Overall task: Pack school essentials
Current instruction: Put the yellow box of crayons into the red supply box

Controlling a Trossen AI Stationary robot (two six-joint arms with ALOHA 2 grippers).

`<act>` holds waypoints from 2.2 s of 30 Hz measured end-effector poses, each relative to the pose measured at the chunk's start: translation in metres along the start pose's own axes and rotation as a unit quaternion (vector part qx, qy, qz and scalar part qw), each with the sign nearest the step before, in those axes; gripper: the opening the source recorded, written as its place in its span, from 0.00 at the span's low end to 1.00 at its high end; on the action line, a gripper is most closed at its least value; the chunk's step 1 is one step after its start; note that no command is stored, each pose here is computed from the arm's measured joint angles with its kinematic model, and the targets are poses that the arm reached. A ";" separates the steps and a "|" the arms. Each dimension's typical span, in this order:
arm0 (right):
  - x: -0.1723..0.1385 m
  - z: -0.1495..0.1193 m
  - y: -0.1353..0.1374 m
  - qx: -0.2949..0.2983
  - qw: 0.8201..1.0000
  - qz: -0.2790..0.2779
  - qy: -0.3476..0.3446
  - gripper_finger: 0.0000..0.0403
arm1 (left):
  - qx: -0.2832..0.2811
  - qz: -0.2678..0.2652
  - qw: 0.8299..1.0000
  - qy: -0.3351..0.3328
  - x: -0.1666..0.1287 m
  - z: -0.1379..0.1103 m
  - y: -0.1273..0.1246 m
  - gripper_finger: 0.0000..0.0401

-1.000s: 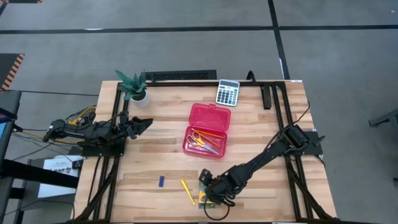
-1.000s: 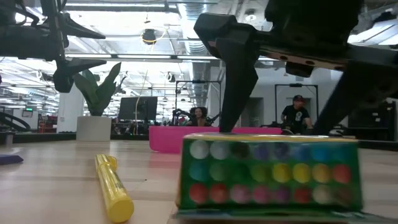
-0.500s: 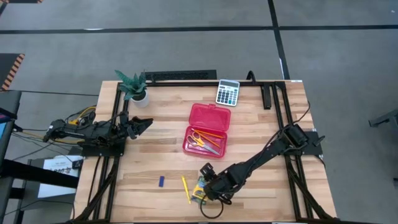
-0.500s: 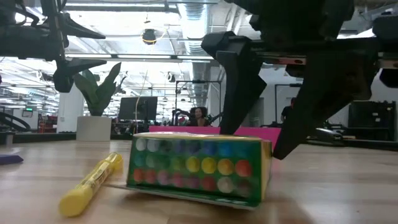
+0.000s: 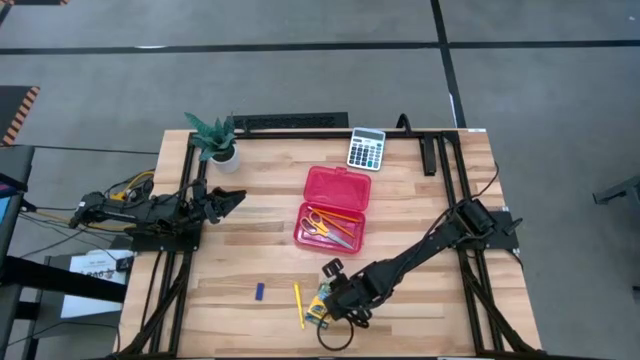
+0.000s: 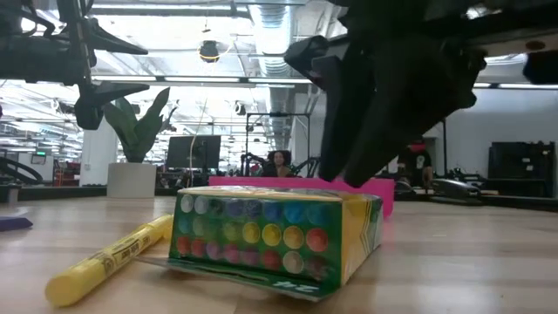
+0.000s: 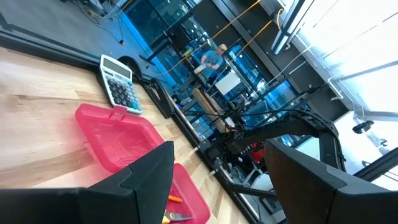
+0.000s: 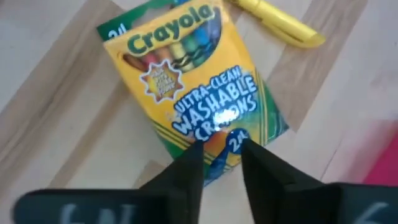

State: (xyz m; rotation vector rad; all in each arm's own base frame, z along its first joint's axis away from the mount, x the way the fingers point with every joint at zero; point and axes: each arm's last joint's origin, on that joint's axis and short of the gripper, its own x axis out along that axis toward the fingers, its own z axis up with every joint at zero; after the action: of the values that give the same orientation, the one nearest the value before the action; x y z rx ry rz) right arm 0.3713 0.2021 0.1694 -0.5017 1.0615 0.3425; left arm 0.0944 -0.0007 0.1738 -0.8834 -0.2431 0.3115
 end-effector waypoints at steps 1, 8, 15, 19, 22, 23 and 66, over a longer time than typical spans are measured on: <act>0.000 0.000 0.001 0.010 1.000 0.006 -0.002 0.24 | 0.000 0.000 1.000 0.000 0.000 0.000 0.000 0.59; -0.010 -0.005 -0.017 0.279 0.958 0.057 0.041 0.27 | 0.000 0.000 1.000 0.000 0.000 0.000 0.000 0.59; -0.018 0.000 -0.025 0.342 0.932 0.115 0.026 0.58 | -0.002 0.000 1.000 -0.001 0.000 0.000 0.000 0.59; -0.010 0.001 -0.032 0.373 0.921 0.110 0.015 0.74 | -0.002 0.000 1.000 0.000 0.000 0.000 0.000 0.59; -0.006 -0.001 -0.037 0.385 0.917 0.104 0.017 0.80 | -0.002 0.000 1.000 0.000 0.000 0.000 0.000 0.59; -0.006 0.000 -0.039 0.387 0.916 0.102 0.011 0.80 | -0.002 0.000 1.000 0.000 0.000 0.000 0.000 0.59; 0.009 -0.026 -0.045 0.442 0.885 0.146 0.021 0.01 | 0.001 -0.001 1.000 0.001 0.000 0.000 0.000 0.59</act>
State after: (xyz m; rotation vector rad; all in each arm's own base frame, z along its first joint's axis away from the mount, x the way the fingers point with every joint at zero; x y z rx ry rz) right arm 0.3783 0.1508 0.1617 0.4777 1.2118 0.0784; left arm 0.0944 -0.0008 0.1738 -0.8813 -0.2416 0.3097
